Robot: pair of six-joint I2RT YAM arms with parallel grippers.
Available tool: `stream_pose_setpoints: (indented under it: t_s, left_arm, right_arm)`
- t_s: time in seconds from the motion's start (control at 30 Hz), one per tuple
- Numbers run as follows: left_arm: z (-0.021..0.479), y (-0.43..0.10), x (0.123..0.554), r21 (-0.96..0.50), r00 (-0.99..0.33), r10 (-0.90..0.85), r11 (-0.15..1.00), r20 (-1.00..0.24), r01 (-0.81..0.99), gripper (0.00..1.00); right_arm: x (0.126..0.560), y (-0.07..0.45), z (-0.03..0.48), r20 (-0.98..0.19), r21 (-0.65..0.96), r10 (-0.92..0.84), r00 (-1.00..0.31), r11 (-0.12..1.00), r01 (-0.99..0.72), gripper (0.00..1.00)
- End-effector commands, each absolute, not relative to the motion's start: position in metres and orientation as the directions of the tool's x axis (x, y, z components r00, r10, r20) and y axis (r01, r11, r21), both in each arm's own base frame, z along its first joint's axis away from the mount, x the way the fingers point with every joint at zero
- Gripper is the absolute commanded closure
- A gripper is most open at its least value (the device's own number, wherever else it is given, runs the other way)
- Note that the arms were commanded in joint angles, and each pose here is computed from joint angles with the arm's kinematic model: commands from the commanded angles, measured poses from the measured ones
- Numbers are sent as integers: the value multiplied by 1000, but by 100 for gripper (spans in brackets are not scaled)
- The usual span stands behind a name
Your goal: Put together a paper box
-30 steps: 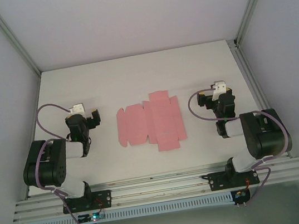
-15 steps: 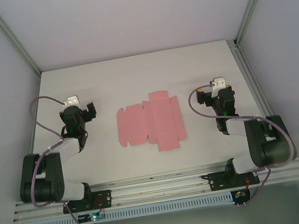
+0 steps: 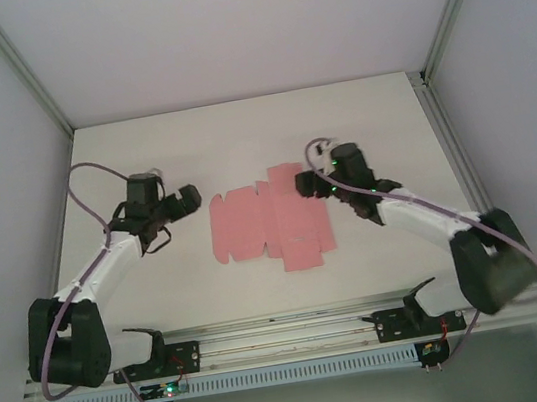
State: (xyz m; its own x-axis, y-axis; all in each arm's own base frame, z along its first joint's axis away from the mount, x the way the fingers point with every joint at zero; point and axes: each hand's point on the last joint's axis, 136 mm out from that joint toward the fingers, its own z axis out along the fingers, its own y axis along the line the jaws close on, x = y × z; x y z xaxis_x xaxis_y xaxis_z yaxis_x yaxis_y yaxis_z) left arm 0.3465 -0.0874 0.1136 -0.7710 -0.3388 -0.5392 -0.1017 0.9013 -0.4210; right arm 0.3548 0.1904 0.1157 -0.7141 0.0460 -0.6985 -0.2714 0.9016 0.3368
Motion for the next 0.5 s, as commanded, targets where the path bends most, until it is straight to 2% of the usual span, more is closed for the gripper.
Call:
stream_pose_setpoints:
  t_s: [0.0,0.17,0.3,0.47]
  left_arm:
    - [90,-117,315,-505,-868,-341,854,-362,-124,0]
    - [74,-128,306,-489,-904,-301,864,-303,-124,0]
    - [68,-136,307,-521,-913,-300,845,-276,-120,0]
    - [62,-150,311,-582,-923,-305,805,-233,-119,0]
  right_arm:
    - [334,211,72,-519,393,-5,-855,887,-244,37]
    - [340,191,21,-402,351,48,-914,930,-106,42]
    - [336,183,0,-363,329,55,-930,941,-73,44]
    - [322,173,-34,-245,402,147,-958,915,38,47]
